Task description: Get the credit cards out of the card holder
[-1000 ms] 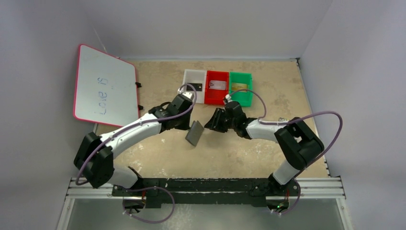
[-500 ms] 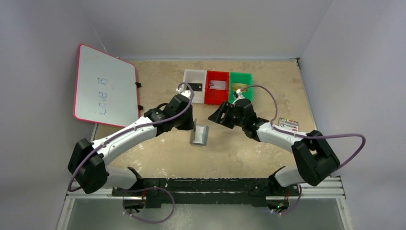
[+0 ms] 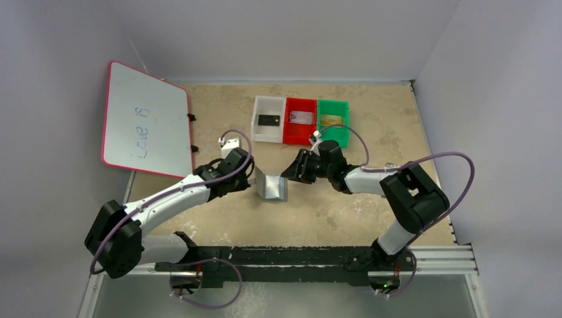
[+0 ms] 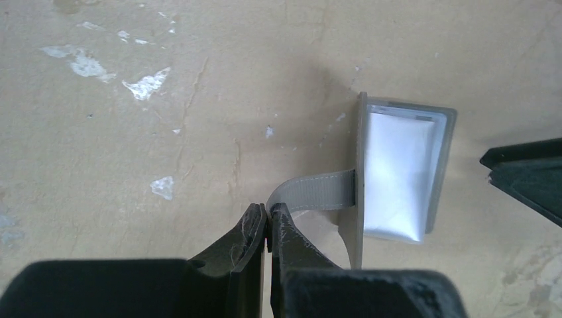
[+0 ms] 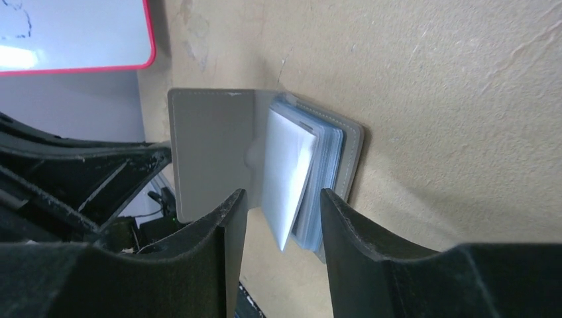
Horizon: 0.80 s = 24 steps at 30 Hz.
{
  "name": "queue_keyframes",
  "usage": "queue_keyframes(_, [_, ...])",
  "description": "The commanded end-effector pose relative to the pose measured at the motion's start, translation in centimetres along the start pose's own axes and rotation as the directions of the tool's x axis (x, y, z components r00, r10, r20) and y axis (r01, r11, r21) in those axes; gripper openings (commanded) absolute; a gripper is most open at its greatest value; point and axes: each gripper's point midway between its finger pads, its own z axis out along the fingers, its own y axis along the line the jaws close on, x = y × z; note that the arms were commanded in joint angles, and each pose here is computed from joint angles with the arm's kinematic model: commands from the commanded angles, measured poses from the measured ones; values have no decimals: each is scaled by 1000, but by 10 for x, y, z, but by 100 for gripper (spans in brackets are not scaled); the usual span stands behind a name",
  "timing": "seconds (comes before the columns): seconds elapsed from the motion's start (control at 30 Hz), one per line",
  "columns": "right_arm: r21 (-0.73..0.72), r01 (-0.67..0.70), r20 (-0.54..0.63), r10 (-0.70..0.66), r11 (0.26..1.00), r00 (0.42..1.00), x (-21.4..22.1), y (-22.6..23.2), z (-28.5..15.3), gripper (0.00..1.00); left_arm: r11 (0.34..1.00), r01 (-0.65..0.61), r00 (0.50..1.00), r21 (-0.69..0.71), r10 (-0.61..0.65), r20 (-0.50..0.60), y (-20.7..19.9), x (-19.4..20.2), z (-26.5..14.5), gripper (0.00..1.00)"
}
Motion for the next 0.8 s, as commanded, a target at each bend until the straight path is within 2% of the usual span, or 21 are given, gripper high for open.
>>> queue_keyframes(0.0, [-101,50,-8,-51,994,999,-9,27,3,46,996,47,997,-69,-43,61,13,-10,4,0])
queue_keyframes(0.17, [8,78,5,-78,997,997,-16,12,3,45,991,24,999,-134,-20,28,27,3,11,0])
queue_keyframes(0.3, [138,176,62,-186,975,981,-54,22,-3,50,998,27,1000,-60,-27,5,15,10,14,0])
queue_keyframes(0.47, [447,199,211,-319,872,924,-135,17,-15,56,999,36,999,-28,-36,1,9,10,14,0])
queue_keyframes(0.57, [522,219,253,-395,824,883,-169,23,-14,60,999,38,999,-13,-39,-1,6,10,13,0])
queue_keyframes(0.77, [609,235,206,-438,757,875,-199,20,10,62,1000,24,1000,0,-24,-7,3,8,11,0])
